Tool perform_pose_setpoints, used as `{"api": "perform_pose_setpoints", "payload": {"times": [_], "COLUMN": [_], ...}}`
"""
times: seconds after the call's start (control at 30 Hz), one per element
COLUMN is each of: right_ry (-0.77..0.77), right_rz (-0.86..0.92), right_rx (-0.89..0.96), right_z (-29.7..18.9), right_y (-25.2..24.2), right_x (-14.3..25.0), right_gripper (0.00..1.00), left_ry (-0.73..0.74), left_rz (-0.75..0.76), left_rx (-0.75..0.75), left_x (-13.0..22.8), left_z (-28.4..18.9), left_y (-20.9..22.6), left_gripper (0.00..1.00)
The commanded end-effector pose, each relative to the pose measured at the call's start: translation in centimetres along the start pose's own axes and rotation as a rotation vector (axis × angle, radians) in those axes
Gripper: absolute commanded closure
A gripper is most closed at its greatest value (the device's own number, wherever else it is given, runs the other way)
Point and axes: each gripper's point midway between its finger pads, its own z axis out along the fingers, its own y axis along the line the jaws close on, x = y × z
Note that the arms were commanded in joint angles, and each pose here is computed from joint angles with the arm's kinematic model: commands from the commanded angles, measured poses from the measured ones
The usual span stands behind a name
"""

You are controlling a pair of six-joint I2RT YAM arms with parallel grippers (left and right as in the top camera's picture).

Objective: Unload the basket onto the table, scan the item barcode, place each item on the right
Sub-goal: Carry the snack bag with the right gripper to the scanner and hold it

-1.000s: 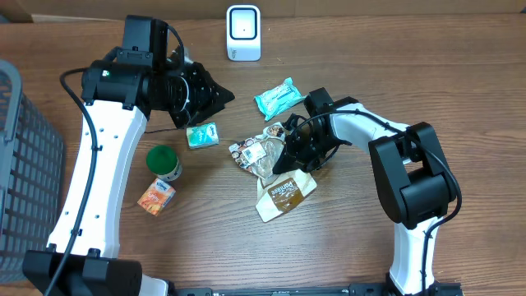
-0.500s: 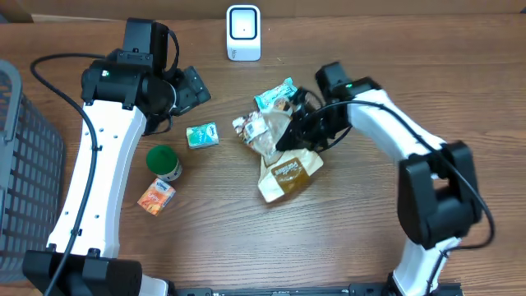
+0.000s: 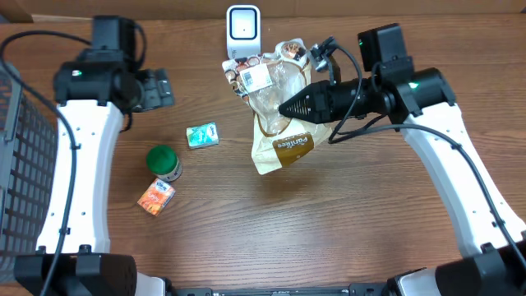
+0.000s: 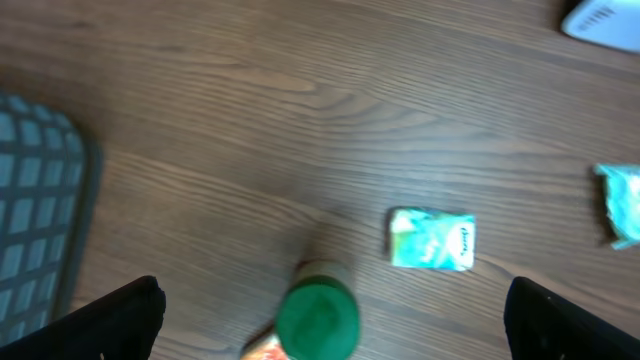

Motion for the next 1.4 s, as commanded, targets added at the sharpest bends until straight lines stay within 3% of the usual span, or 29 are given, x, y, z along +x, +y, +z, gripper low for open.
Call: {"api": "perform_pose_setpoints", "payload": {"times": [0.0, 0.27, 0.4, 0.73, 0.87, 1.1, 1.37], "right_ry": [-0.047, -0.063, -0.104, -0.154, -0.213, -0.392, -0.308], "right_rz": [-0.107, -0.104, -0.016, -0.048, -0.135, -0.384, -0.724], "right_rx": [-0.083, -0.087, 0.043, 0.355, 0.541, 1.077, 1.375], "right_z": [-1.9, -2.5, -2.4, -2.3, -1.6, -1.7, 3.1], "right_y": [4.5, 5.5, 3.6, 2.9, 0.8, -5.2, -10.3], "right_x": [-0.6, -0.5, -1.4, -7.1, -11.0, -17.7, -21.6], "right_gripper": [0.96, 0.96, 0.96, 0.96, 0.96, 0.96, 0.96], "left_ry": [-0.019, -0.020, -0.020, -0.019, -0.019, -0.019, -0.020], "left_rz": [-0.015, -0.028, -0.028, -0.028, -0.028, -0.028, -0.028], "left_rx": [0.038, 0.027, 0.027, 0.027, 0.027, 0.027, 0.027], "left_x": [-0.8, -1.0, -1.0, -0.9, -0.9, -0.9, -1.0], "left_z": [-0.8, -0.7, -0.7, -0.7, -0.7, -0.7, -0.7], "left_y": [1.1, 1.7, 1.7, 1.7, 1.7, 1.7, 1.7], "left_gripper": [0.00, 0.00, 0.00, 0.00, 0.00, 0.00, 0.00]}}
